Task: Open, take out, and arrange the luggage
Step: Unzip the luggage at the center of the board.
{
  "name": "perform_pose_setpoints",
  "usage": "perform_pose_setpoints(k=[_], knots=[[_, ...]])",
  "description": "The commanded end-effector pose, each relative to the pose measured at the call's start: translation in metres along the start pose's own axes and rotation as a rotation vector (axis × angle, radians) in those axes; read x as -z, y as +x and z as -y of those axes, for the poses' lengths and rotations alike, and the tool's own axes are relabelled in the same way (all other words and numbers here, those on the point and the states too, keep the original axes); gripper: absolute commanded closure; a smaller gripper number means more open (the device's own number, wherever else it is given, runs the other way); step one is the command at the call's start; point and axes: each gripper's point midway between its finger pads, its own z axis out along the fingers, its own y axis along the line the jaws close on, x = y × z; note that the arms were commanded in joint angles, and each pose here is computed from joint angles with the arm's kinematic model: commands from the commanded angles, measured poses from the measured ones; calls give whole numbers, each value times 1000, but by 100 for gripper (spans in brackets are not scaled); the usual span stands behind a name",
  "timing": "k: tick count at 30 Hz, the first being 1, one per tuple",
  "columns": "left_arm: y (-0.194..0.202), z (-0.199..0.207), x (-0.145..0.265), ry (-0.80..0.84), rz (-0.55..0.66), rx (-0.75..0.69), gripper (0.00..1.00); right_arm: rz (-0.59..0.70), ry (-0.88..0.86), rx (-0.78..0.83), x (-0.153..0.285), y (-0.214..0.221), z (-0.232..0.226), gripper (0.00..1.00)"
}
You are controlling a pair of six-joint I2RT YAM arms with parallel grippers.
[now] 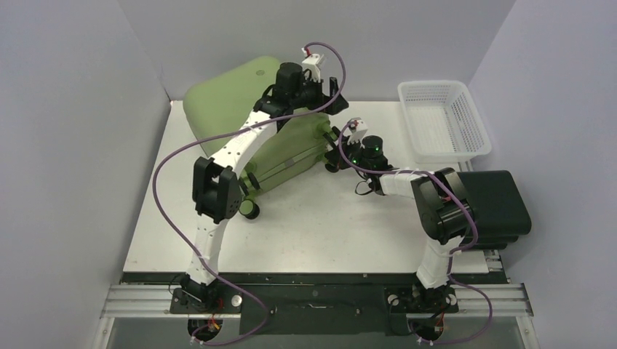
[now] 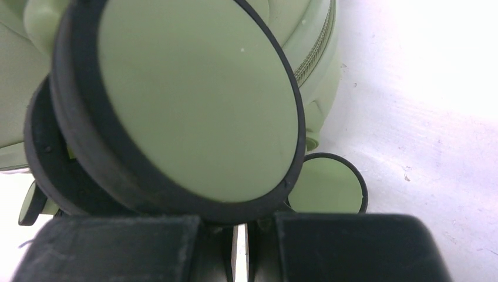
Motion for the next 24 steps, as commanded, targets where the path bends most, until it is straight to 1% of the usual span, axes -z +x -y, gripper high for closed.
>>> perform_pose_setpoints(k=[1,2,3,5,6,7,8,11,13,16,24], knots=[[115,-55,17,-200,-345,139,1,36,63,61,-12,-16,18,100],[119,-58,21,-209,-361,144,1,30,74,89,-12,-17,21,100],[123,-59,27,-213,-371,141,1,10,70,90,-13,-17,21,100],[135,-65,38,-225,-400,152,0,11,64,89,-11,-19,22,100],[146,-70,44,-230,-422,166,0,40,54,86,-10,-28,19,100],[141,-71,51,-230,-413,163,2,45,55,89,-7,-29,18,100],[146,-70,59,-221,-428,168,5,63,56,106,-6,-33,16,100],[157,-71,76,-214,-460,175,6,103,36,133,2,-33,2,100],[165,-70,88,-211,-494,155,7,115,29,164,7,-25,-7,100],[169,-67,105,-199,-510,116,7,137,22,186,12,-11,-15,100],[184,-73,146,-191,-554,149,9,152,-28,136,20,14,-37,100]])
